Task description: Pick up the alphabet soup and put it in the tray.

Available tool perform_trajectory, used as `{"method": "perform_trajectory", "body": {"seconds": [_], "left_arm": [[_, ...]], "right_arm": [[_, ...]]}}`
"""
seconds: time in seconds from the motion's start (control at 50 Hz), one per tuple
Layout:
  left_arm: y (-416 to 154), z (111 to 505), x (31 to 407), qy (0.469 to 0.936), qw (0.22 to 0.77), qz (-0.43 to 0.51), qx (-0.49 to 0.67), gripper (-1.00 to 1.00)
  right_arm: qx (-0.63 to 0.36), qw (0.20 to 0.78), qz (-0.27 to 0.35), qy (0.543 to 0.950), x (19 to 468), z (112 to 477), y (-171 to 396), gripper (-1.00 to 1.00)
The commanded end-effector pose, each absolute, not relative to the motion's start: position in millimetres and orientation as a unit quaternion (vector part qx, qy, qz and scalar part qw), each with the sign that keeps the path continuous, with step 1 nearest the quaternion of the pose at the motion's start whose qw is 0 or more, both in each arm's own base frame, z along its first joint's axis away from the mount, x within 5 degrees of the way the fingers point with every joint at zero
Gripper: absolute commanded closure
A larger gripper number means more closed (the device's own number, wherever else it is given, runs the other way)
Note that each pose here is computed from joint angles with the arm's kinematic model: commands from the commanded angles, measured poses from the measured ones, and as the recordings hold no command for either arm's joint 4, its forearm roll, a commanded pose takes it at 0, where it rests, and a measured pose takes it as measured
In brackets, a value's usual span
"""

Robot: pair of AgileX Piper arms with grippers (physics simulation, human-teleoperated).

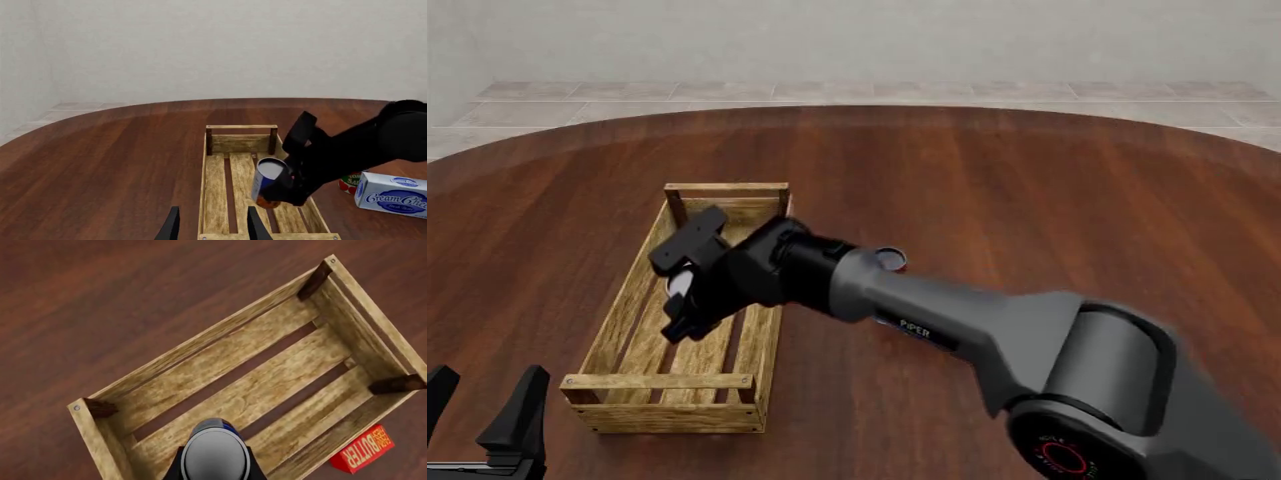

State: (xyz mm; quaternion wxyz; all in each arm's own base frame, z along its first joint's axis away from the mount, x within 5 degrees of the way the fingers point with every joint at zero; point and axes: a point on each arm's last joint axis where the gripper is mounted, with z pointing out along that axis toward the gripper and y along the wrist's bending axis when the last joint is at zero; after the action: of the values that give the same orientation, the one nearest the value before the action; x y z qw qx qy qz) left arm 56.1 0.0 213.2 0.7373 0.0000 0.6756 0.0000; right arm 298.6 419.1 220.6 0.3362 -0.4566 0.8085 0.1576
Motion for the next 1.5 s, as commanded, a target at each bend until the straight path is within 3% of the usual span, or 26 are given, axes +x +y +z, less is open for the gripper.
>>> {"method": "perform_trajectory", "body": {"seconds": [0.02,1.2,1.22,1.5], "left_arm": [[0.0,213.2,56.1,0.676,0.737,0.0,0.0,-1.0],[0.0,213.2,56.1,0.676,0.737,0.0,0.0,-1.0],[0.0,213.2,56.1,0.676,0.737,0.0,0.0,-1.0],[0.0,213.2,56.1,0.676,0.737,0.0,0.0,-1.0]], "right_arm": [[-0.444,0.334,0.164,0.815,299.4,211.3,424.9,1.0],[-0.416,0.302,0.167,0.842,301.1,158.1,434.1,1.0],[-0.415,0.301,0.167,0.842,301.5,157.4,434.0,-1.0],[-0.418,0.312,0.17,0.836,299.8,175.9,431.1,-1.0]]}}
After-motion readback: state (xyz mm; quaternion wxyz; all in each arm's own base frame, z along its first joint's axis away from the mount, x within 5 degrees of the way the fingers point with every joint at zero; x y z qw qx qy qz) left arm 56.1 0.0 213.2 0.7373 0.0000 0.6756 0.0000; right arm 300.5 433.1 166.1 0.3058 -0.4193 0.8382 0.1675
